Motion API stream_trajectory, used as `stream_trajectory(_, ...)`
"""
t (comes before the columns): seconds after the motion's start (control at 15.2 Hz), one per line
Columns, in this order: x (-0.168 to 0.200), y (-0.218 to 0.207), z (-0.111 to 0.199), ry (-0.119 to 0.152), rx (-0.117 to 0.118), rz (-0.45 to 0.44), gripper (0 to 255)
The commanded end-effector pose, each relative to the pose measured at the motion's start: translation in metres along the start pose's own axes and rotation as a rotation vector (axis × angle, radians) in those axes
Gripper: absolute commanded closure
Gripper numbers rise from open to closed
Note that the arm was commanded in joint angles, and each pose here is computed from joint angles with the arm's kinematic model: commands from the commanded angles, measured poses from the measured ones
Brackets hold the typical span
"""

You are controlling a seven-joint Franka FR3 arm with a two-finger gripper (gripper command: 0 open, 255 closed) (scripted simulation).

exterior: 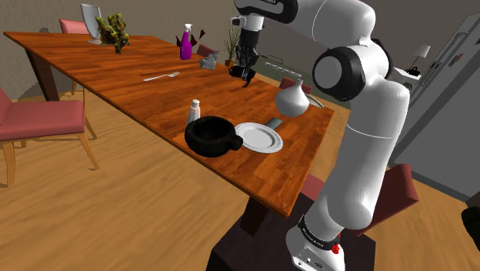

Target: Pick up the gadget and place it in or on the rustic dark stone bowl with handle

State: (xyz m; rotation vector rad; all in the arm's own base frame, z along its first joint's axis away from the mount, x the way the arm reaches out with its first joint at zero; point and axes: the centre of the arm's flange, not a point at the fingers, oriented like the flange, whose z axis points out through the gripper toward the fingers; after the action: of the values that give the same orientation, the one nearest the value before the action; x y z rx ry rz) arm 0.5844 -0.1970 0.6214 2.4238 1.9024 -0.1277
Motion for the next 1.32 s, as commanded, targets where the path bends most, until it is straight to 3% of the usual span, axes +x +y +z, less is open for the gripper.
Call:
stream_trajectory(0.0,-0.001,0.0,-0.01,0.0,0.0,0.0,255)
stream_trajectory(0.46,-0.004,0.0,-0.042,0.0,0.0,0.0,255)
stream_trajectory(1.25,0.122,-0.095,-0.063,0.0,0.0,0.0,255)
